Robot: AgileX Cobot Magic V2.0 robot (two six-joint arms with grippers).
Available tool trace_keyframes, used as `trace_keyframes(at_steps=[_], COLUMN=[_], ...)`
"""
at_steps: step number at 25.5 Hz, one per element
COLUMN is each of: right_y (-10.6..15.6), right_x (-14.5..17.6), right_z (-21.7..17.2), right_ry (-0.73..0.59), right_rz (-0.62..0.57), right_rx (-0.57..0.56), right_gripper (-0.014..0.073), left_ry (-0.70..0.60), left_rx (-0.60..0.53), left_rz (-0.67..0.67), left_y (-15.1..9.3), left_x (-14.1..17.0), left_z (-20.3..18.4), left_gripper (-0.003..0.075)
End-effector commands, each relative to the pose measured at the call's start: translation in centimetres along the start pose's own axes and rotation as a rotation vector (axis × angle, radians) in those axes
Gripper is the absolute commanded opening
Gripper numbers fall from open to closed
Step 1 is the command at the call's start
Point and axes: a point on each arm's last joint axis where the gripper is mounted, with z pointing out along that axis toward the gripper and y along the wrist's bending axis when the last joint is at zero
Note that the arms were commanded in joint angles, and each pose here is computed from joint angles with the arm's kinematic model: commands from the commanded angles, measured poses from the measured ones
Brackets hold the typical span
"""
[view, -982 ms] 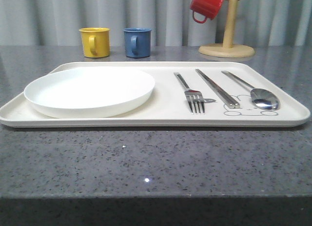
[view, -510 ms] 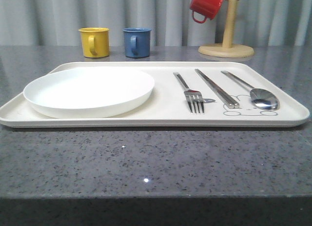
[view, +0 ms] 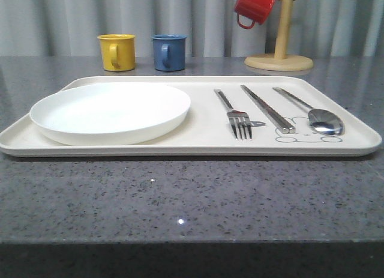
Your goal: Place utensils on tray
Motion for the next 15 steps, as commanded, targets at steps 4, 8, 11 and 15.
trace_keyframes(at_steps=[4, 8, 11, 15], right_y=[-0.1, -0.1, -0.1, -0.1], right_x=[-1.1, -1.1, -1.0, -1.0], right_z=[-0.4, -0.4, -0.3, -0.3], right_ry=[-0.083, -0.081, -0.076, -0.075], right_rz=[-0.016, -0.016, -0.016, -0.016], right_rx=[0.011, 0.011, 0.01, 0.01], right_gripper=[-0.0069, -0.0069, -0.0069, -0.0069], left_ry=[-0.231, -0.26, -0.299, -0.3], left_rx=[-0.082, -0.1, -0.102, -0.102], left_rz=[-0.099, -0.094, -0.111, -0.111], left_y=[-0.1, -0.3, -0.4, -0.5], left_x=[2.9, 5.2, 6.3, 6.7], left_z=[0.3, 1.2, 1.8, 1.9], left_gripper=[-0.0018, -0.0018, -0.0018, -0.0018])
